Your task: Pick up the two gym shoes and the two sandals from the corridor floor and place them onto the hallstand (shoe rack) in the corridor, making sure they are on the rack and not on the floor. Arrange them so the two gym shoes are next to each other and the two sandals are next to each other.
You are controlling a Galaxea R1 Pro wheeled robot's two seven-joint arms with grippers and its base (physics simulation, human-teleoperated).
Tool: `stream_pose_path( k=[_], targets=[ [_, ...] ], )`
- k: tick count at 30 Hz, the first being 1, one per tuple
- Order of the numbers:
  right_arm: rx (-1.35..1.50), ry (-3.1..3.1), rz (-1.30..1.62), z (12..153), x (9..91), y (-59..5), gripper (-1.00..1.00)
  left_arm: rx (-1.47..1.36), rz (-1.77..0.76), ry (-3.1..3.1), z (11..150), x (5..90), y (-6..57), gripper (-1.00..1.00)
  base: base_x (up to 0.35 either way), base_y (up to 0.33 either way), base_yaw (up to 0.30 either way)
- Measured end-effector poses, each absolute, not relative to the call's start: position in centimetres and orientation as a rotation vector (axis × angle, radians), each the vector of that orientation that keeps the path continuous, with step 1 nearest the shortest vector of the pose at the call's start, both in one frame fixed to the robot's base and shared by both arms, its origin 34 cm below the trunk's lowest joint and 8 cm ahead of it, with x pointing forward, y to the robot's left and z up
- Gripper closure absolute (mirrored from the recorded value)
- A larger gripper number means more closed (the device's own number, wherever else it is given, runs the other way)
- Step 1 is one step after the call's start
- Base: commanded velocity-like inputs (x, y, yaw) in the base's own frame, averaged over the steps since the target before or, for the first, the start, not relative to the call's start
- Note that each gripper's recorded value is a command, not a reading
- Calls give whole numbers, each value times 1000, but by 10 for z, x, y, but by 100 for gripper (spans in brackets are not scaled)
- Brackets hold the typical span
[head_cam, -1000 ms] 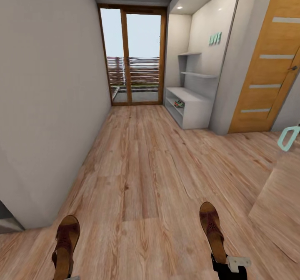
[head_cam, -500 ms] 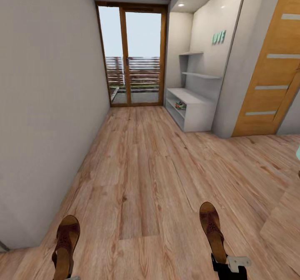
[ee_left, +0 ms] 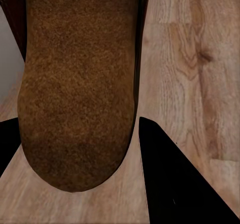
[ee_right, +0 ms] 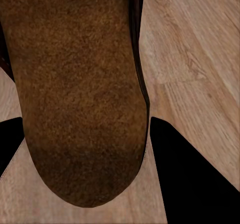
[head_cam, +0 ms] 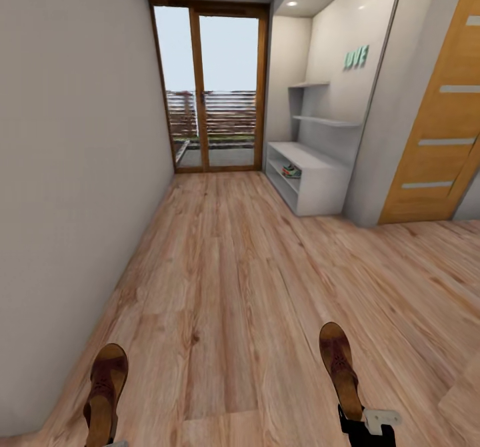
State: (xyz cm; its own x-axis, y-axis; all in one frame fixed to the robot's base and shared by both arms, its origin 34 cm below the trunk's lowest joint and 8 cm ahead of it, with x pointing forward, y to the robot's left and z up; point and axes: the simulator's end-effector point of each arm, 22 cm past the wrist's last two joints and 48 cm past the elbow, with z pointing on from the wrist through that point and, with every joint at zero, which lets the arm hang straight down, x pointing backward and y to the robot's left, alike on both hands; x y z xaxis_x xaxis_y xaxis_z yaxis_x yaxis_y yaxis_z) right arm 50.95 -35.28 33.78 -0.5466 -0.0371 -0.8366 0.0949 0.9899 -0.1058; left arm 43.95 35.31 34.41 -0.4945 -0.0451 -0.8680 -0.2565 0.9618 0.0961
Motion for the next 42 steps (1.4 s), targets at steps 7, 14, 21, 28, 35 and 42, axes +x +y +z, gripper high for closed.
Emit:
stream_pose_path(
  k=[7, 14, 21, 28, 35, 42],
  targets=[
    [40, 2143, -169, 338, 509, -353, 100, -213, 259, 2078, 344, 440, 353, 100, 339, 37, 0],
    [40, 2142, -173, 338, 509, -355, 100, -212, 258, 2079, 344, 440, 353, 100, 339, 48, 0],
    [39, 2142, -175, 338, 509, -356, 100, -212, 258, 2079, 344, 440, 353, 100, 339, 2, 0],
    [39, 2142, -175, 338, 509, -356, 100, -213, 259, 2079, 344, 440, 353, 100, 339, 0, 0],
    [39, 2142, -175, 338, 509, -356, 100, -213, 259, 2079, 344, 439, 353, 100, 339, 5, 0],
    [39, 2141, -175, 338, 509, -356, 100, -213, 258, 2079, 344, 440, 353, 100, 339, 86, 0]
  ],
)
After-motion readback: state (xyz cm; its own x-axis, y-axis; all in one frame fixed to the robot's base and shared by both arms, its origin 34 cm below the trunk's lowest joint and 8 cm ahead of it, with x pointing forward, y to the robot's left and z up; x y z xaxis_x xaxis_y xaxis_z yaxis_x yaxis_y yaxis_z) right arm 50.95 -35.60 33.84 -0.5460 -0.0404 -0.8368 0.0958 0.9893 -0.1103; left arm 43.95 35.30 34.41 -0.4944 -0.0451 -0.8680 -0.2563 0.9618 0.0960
